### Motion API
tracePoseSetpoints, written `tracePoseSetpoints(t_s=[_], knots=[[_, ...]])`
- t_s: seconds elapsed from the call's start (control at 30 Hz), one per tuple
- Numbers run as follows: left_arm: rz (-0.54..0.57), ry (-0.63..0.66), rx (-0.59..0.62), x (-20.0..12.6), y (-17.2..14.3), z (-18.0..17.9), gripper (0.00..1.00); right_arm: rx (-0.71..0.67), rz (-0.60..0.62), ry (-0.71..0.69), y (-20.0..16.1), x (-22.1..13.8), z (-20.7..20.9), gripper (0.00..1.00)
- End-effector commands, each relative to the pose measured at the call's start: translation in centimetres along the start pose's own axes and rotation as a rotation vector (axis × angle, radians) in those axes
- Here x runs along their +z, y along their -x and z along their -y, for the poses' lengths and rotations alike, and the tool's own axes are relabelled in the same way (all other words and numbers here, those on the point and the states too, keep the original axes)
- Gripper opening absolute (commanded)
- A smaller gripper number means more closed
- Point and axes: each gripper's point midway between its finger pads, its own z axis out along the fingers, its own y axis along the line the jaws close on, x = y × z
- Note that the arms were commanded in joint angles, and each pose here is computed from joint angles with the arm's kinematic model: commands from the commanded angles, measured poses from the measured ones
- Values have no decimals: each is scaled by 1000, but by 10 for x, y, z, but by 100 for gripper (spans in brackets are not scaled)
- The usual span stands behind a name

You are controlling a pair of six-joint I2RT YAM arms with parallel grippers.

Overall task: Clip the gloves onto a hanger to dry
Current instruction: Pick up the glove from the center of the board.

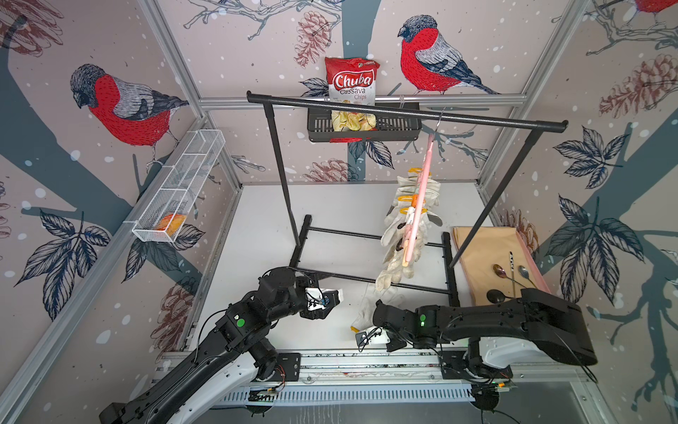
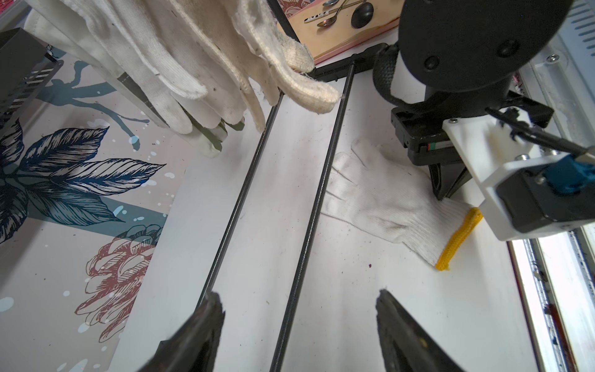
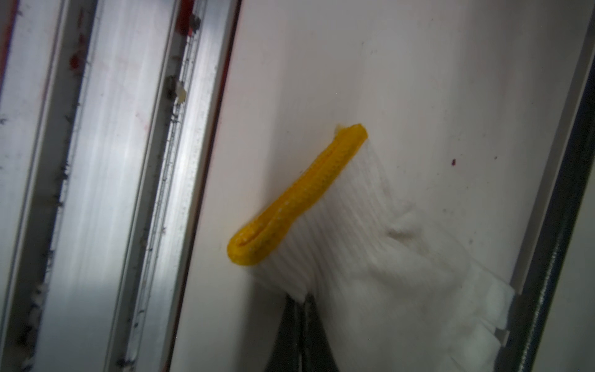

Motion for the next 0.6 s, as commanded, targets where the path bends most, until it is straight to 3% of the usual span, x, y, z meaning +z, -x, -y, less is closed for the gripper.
tracePoseSetpoints(t_s=[0.0, 0.27, 0.57], knots=[[61, 61, -16, -3, 16, -15, 75, 28, 11, -9, 3, -10, 5, 0], [220, 123, -161, -15, 53, -37, 75, 216, 282, -146, 60, -89, 53, 0], [340, 84, -261, -41, 81, -36, 75, 393, 590, -123, 110, -186, 71, 0]])
